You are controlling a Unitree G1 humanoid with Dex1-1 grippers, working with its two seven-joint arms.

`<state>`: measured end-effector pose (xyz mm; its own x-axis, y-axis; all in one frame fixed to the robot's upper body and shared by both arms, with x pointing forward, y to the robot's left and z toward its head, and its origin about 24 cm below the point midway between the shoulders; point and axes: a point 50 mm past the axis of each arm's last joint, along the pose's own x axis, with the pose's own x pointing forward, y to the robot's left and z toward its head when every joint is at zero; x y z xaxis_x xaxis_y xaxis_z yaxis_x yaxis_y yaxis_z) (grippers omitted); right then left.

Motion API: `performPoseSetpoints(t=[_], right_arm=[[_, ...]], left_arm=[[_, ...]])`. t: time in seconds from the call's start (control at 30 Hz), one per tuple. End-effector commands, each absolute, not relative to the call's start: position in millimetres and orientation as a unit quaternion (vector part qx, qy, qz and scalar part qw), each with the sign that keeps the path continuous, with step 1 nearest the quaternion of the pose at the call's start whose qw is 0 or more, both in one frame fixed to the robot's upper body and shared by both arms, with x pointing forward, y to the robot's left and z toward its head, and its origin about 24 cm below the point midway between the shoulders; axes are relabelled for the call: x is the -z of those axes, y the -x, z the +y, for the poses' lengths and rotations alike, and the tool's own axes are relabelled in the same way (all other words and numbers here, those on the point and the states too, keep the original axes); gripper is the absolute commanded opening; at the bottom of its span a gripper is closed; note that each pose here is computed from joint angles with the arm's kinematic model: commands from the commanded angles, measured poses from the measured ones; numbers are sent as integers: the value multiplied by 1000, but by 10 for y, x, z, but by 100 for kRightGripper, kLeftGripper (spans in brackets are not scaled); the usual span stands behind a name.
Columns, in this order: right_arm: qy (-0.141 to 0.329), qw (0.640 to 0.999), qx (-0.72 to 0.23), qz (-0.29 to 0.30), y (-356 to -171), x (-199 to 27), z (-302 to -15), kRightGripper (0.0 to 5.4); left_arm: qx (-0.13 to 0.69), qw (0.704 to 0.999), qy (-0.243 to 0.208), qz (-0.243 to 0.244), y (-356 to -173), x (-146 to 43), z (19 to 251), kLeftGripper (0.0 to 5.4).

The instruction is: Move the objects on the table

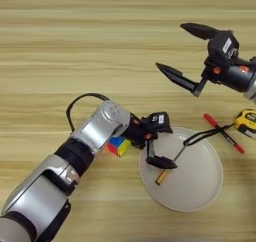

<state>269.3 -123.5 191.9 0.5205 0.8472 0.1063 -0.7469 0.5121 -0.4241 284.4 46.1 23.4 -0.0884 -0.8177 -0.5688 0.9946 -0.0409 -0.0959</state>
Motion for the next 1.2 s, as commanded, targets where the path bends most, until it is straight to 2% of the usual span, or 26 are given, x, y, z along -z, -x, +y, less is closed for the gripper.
performPoseSetpoints(t=[0.03,0.27,0.5,0.93,1.2], right_arm=[[175,855,-461,-160,-2689,-2002,-1236,540],[175,856,-459,-162,-2685,-2022,-1226,540],[174,857,-456,-165,-2686,-2034,-1216,540],[172,857,-456,-164,-2671,-2021,-1206,540],[170,858,-457,-163,-2672,-2000,-1196,540]], left_arm=[[696,633,-211,266,-2914,-157,419,537],[690,617,-240,291,-2956,-50,405,537],[676,620,-260,303,-3003,3,384,537],[612,672,-289,301,-3124,58,409,537],[593,684,-305,295,-3149,71,408,537]])
